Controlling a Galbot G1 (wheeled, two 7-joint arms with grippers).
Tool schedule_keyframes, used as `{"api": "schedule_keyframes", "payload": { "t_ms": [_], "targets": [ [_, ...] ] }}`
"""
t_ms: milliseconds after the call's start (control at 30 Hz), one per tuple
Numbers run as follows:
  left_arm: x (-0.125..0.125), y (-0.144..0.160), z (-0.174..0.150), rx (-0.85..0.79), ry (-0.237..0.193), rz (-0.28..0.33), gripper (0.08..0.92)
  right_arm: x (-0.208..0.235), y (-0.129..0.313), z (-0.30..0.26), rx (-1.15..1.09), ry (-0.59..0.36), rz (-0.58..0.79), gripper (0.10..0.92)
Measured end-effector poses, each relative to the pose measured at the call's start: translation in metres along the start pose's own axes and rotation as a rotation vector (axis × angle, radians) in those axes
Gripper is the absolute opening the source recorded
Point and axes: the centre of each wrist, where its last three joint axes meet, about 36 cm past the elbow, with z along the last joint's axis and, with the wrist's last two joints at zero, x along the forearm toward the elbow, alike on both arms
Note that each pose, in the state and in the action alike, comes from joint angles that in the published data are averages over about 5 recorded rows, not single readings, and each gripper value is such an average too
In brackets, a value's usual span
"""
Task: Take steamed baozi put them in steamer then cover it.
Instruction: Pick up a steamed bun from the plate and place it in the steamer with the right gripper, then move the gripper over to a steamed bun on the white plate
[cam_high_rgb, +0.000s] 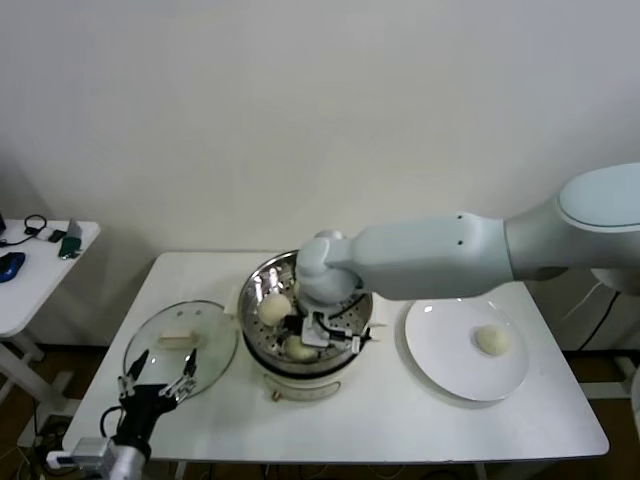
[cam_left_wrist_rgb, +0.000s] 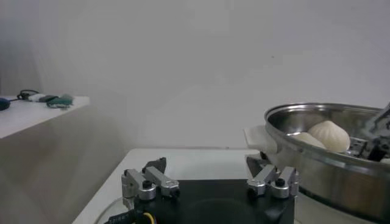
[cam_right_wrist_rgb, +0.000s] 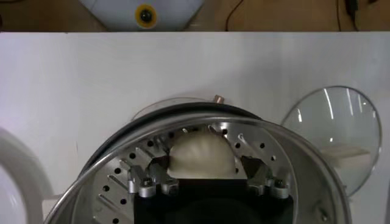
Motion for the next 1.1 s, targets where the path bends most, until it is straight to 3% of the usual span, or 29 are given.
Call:
{"api": "schedule_keyframes", "payload": {
  "t_ms": [233, 500, 767, 1100],
  "targets": [
    [0.000, -0.001, -0.001, -0.001, -0.002, 0.001, 0.823, 0.035, 0.009, 0.025, -0.071, 0.002, -0.014, 0.823],
    [-0.002, 0.001, -0.001, -0.006, -0.004, 0.001, 0.823, 0.118, 0.059, 0.087, -0.353, 0.009, -0.069, 0.823],
    [-0.005, -0.002, -0.001, -0.001, -0.006, 0.015, 0.823, 0.180, 0.183, 0.135, -0.784, 0.069, -0.054, 0.823],
    [-0.011, -0.003, 0.000, 0.001, -0.004, 0.027, 0.823, 0.156, 0.341, 0.120, -1.192, 0.102, -0.070, 0.823]
  ]
}}
